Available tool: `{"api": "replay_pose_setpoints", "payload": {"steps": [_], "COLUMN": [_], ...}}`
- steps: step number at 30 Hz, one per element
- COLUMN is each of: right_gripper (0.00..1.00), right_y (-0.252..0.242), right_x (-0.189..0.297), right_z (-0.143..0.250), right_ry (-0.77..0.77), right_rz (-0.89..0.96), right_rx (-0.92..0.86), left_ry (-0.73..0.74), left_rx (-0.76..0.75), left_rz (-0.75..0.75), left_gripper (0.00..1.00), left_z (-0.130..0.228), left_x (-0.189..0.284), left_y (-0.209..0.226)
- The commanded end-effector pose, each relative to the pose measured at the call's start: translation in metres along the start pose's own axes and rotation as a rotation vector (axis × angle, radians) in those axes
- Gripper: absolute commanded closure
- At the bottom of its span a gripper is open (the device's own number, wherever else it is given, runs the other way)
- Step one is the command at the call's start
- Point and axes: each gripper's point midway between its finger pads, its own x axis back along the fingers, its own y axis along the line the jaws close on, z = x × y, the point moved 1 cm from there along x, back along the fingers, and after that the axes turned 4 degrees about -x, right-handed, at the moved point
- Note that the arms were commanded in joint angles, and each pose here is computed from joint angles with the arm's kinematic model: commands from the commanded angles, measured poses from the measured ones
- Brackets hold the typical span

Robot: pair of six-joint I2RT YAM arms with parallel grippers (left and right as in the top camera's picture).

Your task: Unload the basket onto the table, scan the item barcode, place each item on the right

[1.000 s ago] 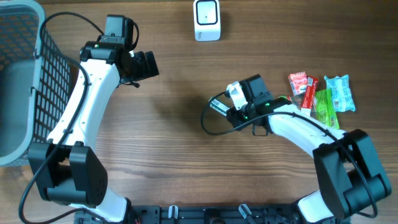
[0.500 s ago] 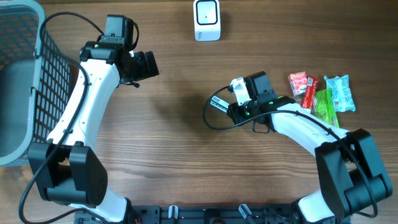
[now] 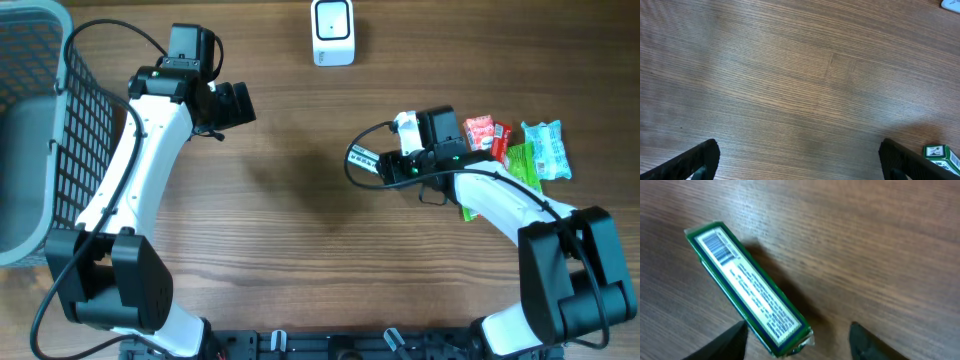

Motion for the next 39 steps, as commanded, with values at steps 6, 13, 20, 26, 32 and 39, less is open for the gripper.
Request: {"api": "replay_pose_setpoints", "payload": {"steps": [6,13,20,26,32,39], "right_gripper": [0.29,0.28,0.27,0.30,0.30,0.36], "right_y": [-0.006,-0.020,0.016,0.017,0.007,0.023], "right_x": [0.007,-0.004,0.015,0.008,-0.018,-0.031], "right_z": [-0.019,-0.012,-0.034,-0.017,-0.011,-0.011], "right_ry": [-0.065,-0.043,-0.124,-0.072,-0.058,-0.074], "right_rz": [0.014,0.083,-0.107,-0.121,-0.095,-0.121], "right_rx": [0.047,-0.022,0.062,0.287,0.413,0.486], "left_ry": [0.002,0.002,0.002,0.002,0.002,0.002], "left_rx": [-0.004,-0.004,-0.004,-0.004,-0.004,-0.004], "left_rz": [-0.011,-0.011,-0.011,-0.011,-0.011,-0.011], "left_gripper": [0.00,0.00,0.00,0.00,0.00,0.00], "left_z": [0.000,0.000,0.000,0.000,0.000,0.000], "left_x": [-0.003,-0.003,-0.003,-0.003,-0.003,-0.003], "left_y": [0.002,0.002,0.002,0.002,0.002,0.002]}}
